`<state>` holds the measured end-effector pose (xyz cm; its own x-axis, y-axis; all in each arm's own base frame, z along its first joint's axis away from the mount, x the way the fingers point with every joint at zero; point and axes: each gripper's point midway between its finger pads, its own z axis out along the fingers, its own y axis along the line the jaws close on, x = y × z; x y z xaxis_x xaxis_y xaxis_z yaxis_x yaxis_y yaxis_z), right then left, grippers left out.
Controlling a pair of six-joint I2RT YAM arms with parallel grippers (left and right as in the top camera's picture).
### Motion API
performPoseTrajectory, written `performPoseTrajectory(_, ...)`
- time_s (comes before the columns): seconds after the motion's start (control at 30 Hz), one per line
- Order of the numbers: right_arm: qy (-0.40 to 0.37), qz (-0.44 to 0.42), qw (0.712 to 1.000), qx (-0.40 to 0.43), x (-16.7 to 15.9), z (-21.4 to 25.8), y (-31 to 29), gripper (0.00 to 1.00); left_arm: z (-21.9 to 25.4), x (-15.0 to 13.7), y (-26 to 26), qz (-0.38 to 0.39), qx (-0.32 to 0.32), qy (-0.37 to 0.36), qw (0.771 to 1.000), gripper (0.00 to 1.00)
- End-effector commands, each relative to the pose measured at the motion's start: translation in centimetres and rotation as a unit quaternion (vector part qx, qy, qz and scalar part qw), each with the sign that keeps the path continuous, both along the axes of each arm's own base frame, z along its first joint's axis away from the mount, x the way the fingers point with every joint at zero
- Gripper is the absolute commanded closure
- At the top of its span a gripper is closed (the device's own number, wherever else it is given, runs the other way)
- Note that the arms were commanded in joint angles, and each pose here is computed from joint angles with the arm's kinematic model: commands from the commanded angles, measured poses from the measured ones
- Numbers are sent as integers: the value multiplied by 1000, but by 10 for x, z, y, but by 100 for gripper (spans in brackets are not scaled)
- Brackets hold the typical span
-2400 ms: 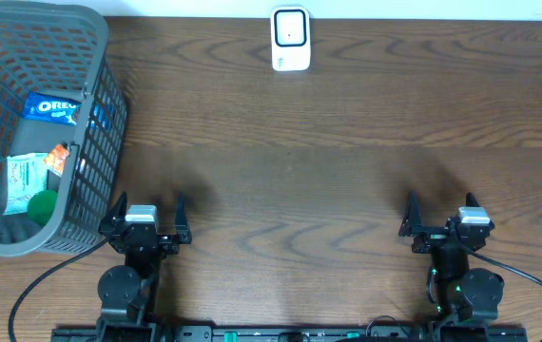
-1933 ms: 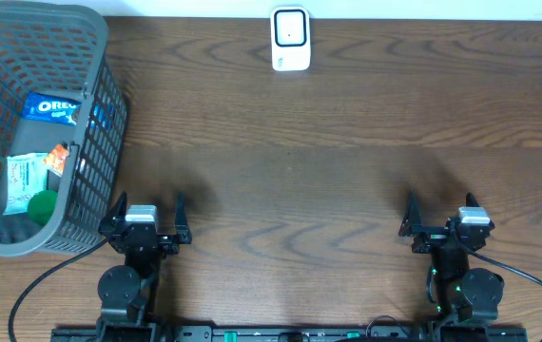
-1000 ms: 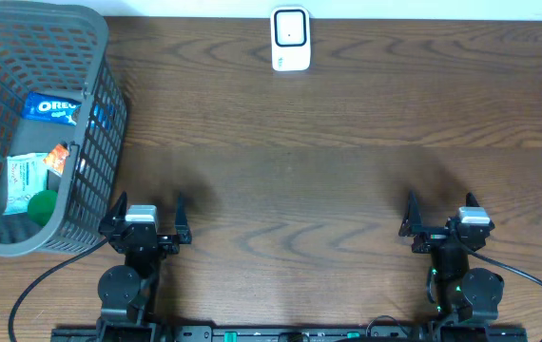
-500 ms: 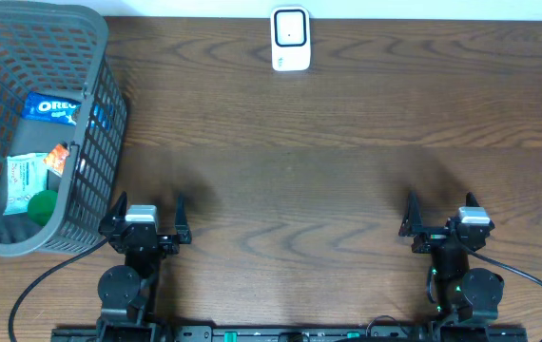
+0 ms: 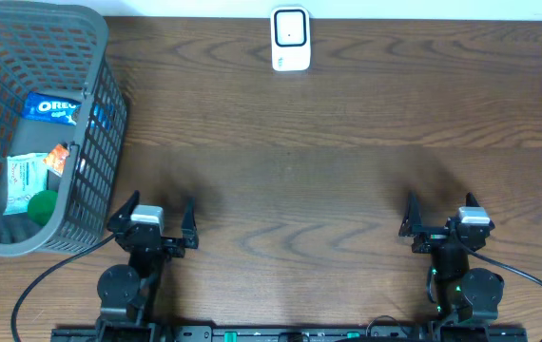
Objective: Scan the item barcode
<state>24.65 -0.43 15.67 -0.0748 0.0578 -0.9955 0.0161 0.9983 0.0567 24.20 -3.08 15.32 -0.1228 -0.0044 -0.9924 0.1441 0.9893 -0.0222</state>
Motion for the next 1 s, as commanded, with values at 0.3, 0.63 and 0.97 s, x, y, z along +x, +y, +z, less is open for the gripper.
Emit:
performPoseTrajectory(0.3,2,-2,1000,-6,0,-1,0,1,137,2,-16,-34,-80,47,995,2)
performPoseTrajectory(0.63,2,-2,1000,-6,0,-1,0,1,188,-30,-36,-87,-78,223,968,2)
performPoseTrajectory(0.97,2,-2,1000,-6,0,-1,0,1,271,-13,34,124,-45,248,960,2)
